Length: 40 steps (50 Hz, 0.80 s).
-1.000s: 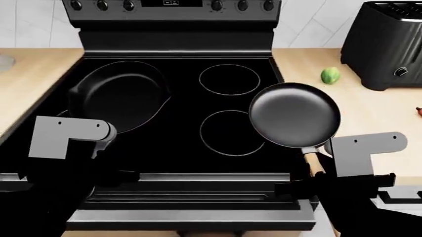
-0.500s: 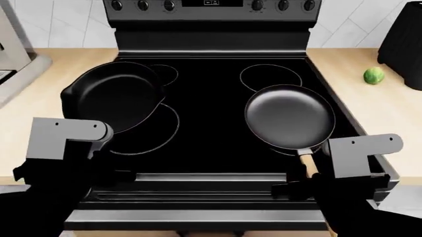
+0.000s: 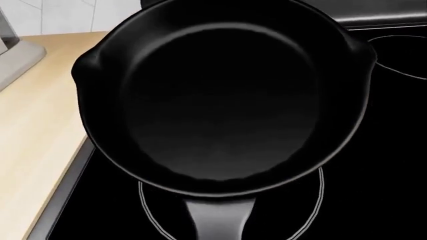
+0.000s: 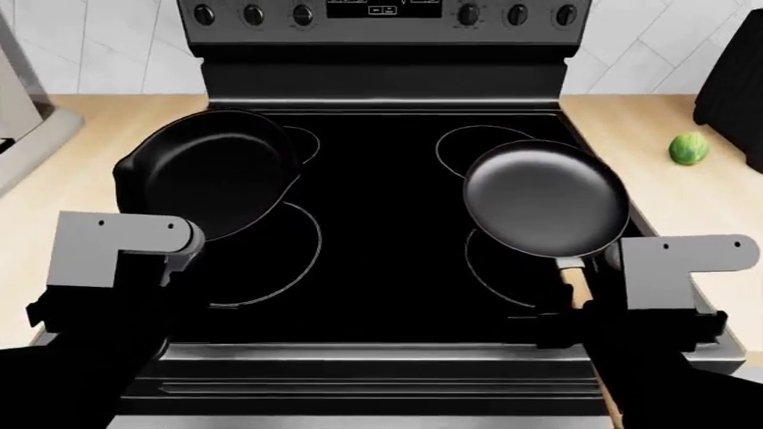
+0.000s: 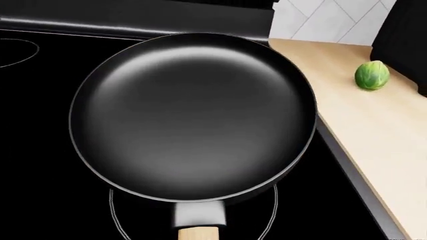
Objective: Place both pans onto different burners. Then place the brussel sprout and the sausage on different pans.
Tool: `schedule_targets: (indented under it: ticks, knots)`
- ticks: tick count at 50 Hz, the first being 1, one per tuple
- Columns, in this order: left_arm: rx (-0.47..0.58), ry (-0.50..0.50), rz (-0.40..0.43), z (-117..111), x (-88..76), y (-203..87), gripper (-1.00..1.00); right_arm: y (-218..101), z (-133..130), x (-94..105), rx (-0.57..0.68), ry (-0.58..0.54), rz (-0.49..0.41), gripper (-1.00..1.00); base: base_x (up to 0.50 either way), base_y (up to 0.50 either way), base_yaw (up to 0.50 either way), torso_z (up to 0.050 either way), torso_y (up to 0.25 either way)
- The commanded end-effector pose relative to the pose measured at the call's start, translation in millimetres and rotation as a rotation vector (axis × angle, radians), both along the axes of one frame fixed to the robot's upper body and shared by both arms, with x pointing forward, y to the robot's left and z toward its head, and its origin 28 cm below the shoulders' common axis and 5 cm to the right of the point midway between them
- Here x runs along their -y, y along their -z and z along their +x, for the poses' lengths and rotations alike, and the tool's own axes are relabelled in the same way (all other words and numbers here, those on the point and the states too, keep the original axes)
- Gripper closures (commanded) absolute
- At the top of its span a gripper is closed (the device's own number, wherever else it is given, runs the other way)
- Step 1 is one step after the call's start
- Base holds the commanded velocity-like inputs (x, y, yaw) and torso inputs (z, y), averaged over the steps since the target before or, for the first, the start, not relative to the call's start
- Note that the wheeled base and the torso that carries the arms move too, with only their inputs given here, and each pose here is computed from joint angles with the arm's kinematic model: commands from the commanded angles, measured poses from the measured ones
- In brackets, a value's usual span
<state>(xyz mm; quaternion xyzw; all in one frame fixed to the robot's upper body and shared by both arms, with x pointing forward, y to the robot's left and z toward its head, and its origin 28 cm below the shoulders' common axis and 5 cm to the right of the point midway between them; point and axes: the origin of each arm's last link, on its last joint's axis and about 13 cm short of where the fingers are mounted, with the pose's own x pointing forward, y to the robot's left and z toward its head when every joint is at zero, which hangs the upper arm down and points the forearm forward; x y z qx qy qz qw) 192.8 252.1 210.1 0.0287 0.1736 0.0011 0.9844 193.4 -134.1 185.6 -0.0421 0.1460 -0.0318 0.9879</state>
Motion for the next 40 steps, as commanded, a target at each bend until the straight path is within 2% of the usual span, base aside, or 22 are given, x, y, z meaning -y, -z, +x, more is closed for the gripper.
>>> schedule_targets:
  ticks: [1, 23, 38, 39, 40]
  knots:
    - [0.048, -0.033, -0.002, 3.3, -2.6, -6.8, 1.00, -3.2, 7.1, 9.0, 0.044, 0.063, 0.006, 1.00, 0.00, 0.00, 0.00, 0.000, 0.011]
    - [0.038, -0.037, 0.000, 4.8, -1.7, -2.9, 1.00, 30.8, 14.3, 19.9, -0.044, 0.119, 0.049, 1.00, 0.00, 0.00, 0.00, 0.001, 0.003]
    - [0.034, -0.040, -0.003, 5.6, -2.3, -2.4, 1.00, 37.4, 16.4, 19.1, -0.064, 0.114, 0.054, 1.00, 0.00, 0.00, 0.00, 0.001, 0.003]
    - [0.034, -0.041, -0.003, 5.7, -2.4, -2.3, 1.00, 37.2, 16.7, 19.1, -0.066, 0.113, 0.053, -1.00, 0.00, 0.00, 0.00, 0.000, 0.000]
    - [0.033, -0.041, -0.003, 5.8, -2.4, -2.1, 1.00, 37.2, 16.8, 19.1, -0.066, 0.112, 0.053, -1.00, 0.00, 0.00, 0.00, 0.000, 0.000]
